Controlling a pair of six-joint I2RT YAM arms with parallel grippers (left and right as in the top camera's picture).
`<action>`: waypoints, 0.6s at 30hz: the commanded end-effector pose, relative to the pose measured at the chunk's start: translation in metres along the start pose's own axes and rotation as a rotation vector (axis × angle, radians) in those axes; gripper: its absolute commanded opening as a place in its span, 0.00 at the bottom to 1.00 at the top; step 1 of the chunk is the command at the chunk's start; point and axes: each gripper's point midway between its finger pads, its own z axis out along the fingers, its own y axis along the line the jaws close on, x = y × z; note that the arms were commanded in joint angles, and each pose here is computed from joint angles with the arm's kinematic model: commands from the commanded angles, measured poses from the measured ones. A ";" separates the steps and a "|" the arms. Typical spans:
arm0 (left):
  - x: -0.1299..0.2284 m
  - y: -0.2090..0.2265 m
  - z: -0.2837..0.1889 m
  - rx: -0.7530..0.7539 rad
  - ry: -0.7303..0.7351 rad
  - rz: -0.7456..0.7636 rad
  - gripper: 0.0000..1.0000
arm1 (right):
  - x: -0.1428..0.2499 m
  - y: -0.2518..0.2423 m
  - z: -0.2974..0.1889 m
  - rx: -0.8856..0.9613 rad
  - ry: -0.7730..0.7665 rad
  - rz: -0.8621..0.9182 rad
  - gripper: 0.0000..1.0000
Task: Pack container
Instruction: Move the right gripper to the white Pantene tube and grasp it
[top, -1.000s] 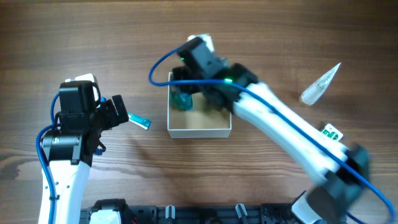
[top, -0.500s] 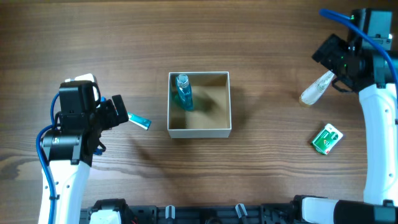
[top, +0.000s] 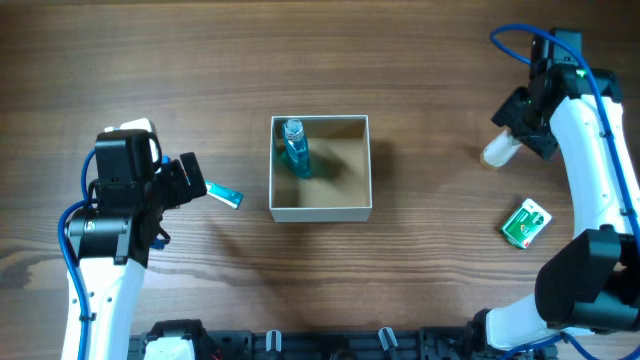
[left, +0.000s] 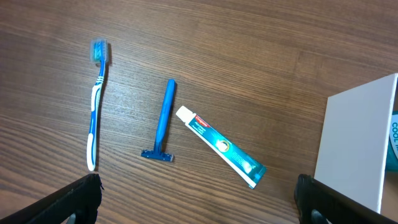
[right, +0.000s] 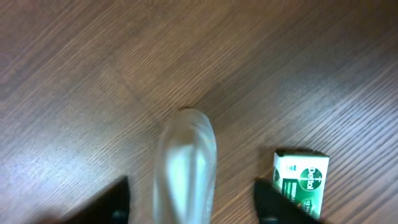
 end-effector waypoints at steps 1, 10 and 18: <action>-0.007 -0.001 -0.005 -0.007 -0.023 0.023 1.00 | 0.002 0.001 0.007 0.000 0.015 -0.001 0.26; -0.007 -0.001 -0.005 -0.007 -0.023 0.023 1.00 | 0.006 0.014 -0.002 -0.083 0.033 -0.081 0.04; -0.007 -0.001 -0.005 -0.007 -0.024 0.023 1.00 | 0.054 0.087 -0.158 -0.455 -0.264 -0.482 0.04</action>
